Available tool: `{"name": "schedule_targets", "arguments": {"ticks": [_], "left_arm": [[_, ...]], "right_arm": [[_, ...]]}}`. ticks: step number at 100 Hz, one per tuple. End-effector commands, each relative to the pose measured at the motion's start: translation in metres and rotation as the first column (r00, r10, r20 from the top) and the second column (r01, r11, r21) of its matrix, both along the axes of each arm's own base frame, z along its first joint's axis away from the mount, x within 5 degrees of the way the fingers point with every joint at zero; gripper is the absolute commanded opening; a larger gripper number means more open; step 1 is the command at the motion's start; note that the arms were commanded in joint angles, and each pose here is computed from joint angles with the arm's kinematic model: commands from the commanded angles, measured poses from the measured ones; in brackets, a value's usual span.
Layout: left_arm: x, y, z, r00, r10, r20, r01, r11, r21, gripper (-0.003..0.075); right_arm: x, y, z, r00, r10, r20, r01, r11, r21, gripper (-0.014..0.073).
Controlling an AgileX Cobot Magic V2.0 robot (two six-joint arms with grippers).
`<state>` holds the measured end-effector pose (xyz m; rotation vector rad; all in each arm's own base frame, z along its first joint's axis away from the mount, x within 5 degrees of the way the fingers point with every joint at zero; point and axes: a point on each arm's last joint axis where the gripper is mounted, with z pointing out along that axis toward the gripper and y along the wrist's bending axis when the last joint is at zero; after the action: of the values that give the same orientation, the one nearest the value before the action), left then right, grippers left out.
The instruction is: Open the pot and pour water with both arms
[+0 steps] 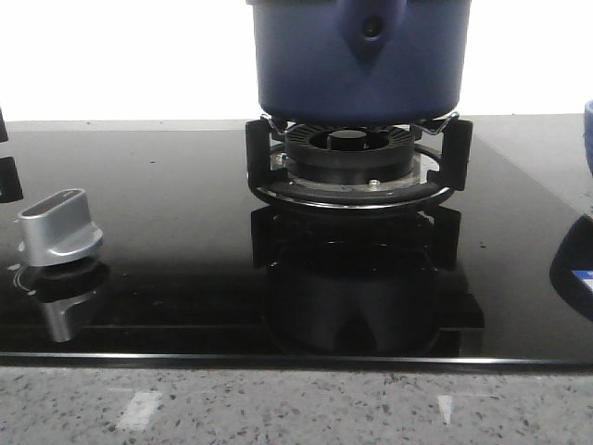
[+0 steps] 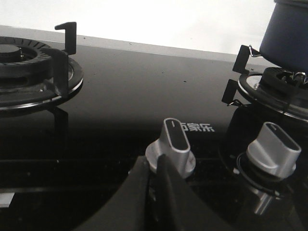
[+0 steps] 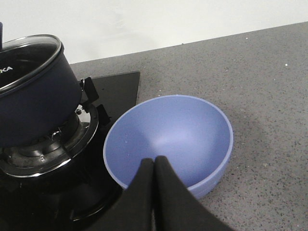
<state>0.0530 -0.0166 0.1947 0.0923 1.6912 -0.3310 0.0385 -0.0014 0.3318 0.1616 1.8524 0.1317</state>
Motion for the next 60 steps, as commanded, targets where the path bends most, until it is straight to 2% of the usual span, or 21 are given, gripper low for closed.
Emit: {"name": "schedule_targets", "arguments": {"ticks": [1, 7, 24, 60], "left_arm": [[0.001, 0.002, 0.002, 0.997, 0.023, 0.073, -0.021, 0.999, -0.037, -0.002], [0.001, 0.002, -0.003, 0.998, 0.02, 0.053, -0.02, 1.0, -0.01, -0.002], [-0.002, 0.0, -0.018, 0.995, -0.009, -0.099, 0.013, 0.999, 0.043, -0.002], [-0.002, 0.0, -0.018, 0.995, -0.009, -0.098, 0.013, 0.999, 0.043, -0.002]], "right_arm": [[0.001, 0.0, 0.014, 0.996, 0.007, 0.089, -0.006, 1.0, -0.018, -0.0074], [0.001, 0.0, 0.014, 0.996, 0.007, 0.089, -0.006, 1.0, -0.018, -0.0074], [0.001, 0.0, 0.014, 0.996, 0.007, 0.089, -0.006, 1.0, -0.018, -0.0074], [0.001, 0.0, 0.014, 0.996, 0.007, 0.089, -0.006, 1.0, -0.018, -0.0074]]}}
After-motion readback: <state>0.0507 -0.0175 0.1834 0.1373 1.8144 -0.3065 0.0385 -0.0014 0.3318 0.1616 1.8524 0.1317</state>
